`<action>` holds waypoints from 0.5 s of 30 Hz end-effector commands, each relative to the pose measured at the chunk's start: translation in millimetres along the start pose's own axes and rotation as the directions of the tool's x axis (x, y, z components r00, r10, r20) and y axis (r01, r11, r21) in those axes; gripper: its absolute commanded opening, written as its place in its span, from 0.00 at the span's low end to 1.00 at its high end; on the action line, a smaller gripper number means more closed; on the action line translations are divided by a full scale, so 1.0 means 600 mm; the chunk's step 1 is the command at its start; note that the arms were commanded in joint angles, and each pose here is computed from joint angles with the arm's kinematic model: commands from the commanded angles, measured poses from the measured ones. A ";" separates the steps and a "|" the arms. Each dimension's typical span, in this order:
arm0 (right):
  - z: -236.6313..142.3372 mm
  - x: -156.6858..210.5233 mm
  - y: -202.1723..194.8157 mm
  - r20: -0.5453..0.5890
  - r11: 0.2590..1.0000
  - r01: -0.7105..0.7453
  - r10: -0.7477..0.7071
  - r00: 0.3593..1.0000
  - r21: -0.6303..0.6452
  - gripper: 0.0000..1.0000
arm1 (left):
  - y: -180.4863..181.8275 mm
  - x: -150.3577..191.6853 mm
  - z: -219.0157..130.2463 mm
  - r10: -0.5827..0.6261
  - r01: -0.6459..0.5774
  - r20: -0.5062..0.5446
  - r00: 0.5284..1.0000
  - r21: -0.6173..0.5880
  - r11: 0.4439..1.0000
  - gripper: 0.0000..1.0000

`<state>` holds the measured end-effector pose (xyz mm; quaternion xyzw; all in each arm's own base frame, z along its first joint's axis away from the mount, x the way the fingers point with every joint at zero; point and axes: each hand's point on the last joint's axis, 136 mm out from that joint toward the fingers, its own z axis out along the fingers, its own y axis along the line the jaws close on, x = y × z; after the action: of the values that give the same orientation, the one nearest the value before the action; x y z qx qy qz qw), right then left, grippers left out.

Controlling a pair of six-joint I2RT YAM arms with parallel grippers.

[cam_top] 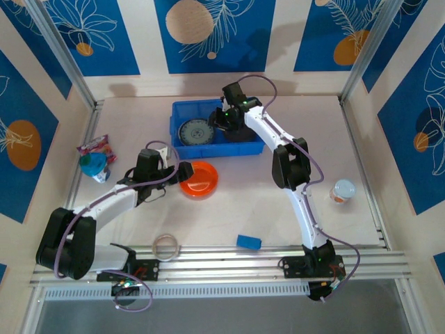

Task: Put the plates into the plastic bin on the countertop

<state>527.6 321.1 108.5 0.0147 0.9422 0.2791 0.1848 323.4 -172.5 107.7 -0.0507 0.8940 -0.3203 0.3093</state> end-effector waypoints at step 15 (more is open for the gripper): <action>-0.178 0.031 0.091 0.106 0.981 0.137 -0.123 0.987 -0.139 0.41 | 0.009 -0.020 -0.014 0.077 -0.077 -0.001 0.997 -0.076 0.994 0.85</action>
<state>490.0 311.9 145.0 -0.0085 0.9354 0.2954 0.1940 321.2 -165.3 103.8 -0.0351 0.9077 -0.2870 0.3040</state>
